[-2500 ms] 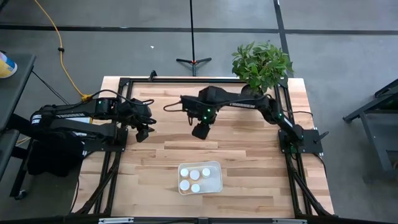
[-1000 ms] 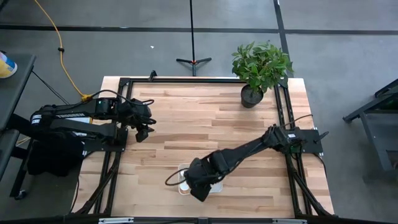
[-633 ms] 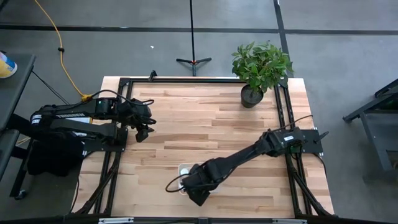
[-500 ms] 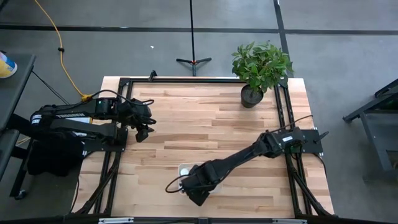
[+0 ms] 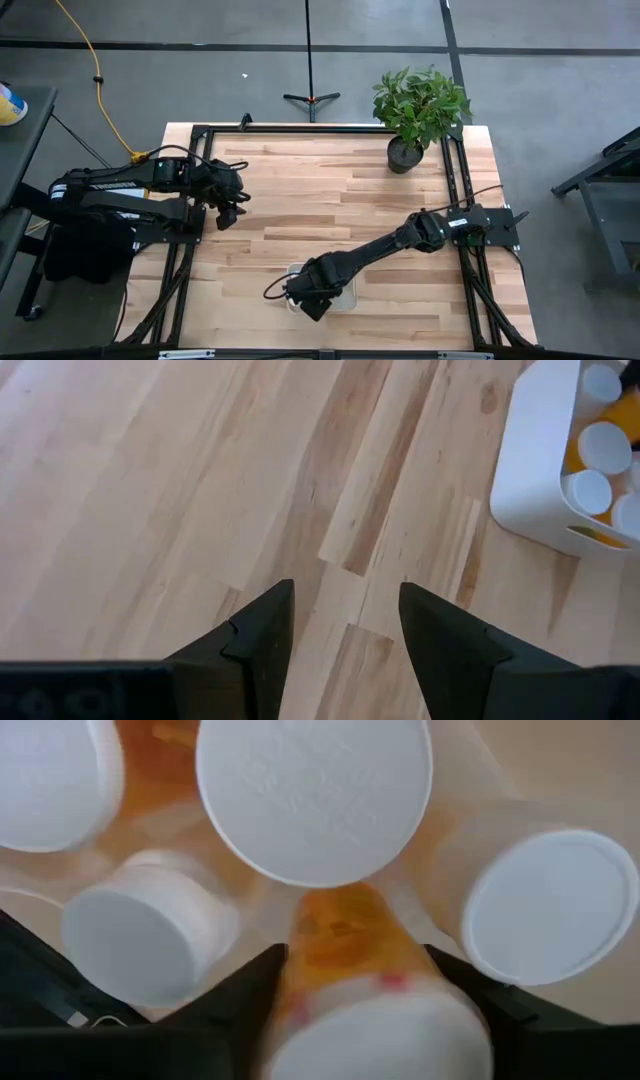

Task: Pick and place pill bottles into a basket
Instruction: Put the orange pill bottle in the white bin, then return to Home Position

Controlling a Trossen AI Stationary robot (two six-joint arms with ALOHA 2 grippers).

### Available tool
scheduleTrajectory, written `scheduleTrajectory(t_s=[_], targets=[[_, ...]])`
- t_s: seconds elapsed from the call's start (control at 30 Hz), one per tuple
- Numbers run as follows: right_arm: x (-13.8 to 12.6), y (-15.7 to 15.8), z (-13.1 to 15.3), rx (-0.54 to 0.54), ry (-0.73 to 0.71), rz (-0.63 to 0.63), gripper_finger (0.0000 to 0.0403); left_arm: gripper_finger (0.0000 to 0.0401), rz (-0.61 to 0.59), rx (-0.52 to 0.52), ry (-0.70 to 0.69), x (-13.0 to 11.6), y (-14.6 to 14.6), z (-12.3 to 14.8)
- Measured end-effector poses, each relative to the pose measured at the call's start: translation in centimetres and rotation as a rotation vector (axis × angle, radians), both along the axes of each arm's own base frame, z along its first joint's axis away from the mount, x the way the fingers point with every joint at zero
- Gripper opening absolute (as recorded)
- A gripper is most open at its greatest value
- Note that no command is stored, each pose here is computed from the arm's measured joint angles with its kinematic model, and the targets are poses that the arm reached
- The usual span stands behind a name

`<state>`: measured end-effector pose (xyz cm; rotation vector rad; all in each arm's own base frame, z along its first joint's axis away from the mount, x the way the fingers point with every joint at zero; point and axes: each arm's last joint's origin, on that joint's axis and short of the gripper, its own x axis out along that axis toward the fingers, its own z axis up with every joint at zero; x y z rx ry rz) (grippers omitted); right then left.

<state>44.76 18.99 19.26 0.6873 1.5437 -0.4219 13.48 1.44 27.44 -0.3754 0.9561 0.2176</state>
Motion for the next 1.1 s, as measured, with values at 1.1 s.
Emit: scheduleTrajectory(t_s=[1.1], targets=[[-1.2, -0.9, 5.4, 0.124, -0.072, 0.099, 0.0291, 0.0216, -0.024, -0.001, 0.033, -0.3, -0.1, -0.2]])
